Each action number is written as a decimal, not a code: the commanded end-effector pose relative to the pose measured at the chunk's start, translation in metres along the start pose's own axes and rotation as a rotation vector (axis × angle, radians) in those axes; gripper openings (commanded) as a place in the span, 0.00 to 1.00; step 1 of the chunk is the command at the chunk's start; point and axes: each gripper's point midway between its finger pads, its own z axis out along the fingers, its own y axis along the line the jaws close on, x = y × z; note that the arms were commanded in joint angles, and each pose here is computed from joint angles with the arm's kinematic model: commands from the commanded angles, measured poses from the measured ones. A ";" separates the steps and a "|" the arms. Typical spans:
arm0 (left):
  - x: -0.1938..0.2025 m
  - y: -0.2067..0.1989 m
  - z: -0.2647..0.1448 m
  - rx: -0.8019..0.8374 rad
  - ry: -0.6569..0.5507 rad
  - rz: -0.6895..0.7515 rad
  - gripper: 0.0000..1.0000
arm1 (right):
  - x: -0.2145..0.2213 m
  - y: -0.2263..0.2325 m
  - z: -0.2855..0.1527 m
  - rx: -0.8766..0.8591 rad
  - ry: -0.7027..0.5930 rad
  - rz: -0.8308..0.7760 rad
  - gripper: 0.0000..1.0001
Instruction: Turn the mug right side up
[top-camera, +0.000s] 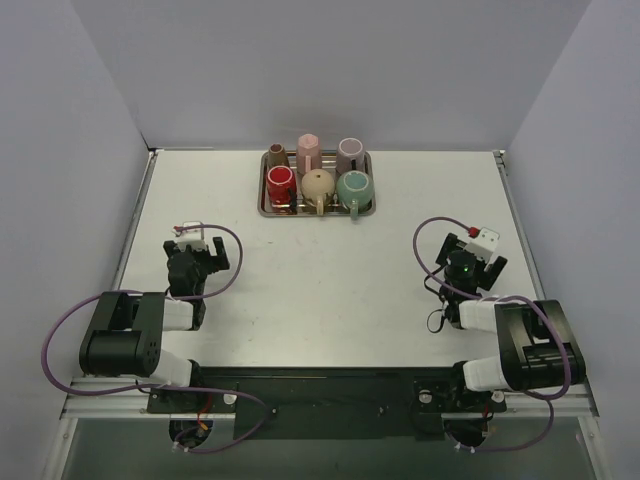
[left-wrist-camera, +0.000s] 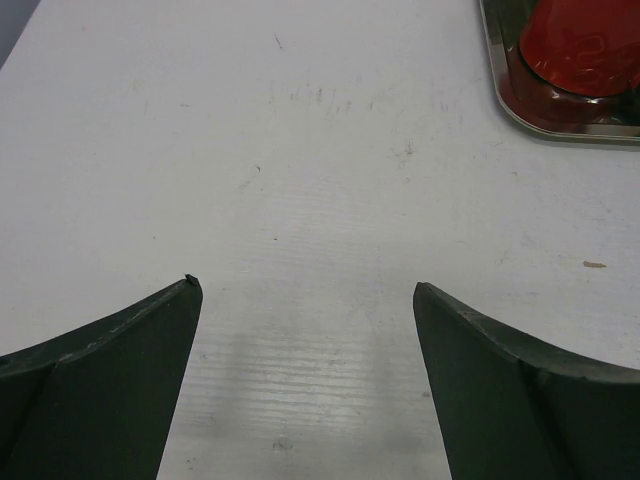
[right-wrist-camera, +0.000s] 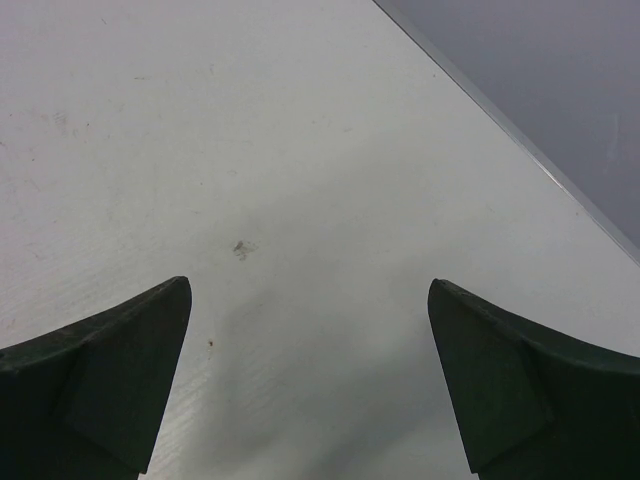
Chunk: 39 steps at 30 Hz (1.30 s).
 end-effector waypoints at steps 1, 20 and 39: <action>-0.028 0.000 0.005 -0.007 -0.094 -0.024 0.98 | -0.023 0.003 -0.003 0.004 -0.065 0.018 0.99; -0.027 -0.001 0.005 -0.002 -0.094 -0.026 1.00 | -0.079 0.283 -0.046 -0.427 0.222 -0.333 0.82; -0.028 -0.001 0.005 -0.002 -0.096 -0.027 0.93 | -0.027 0.332 -0.017 -0.389 0.400 -0.337 0.57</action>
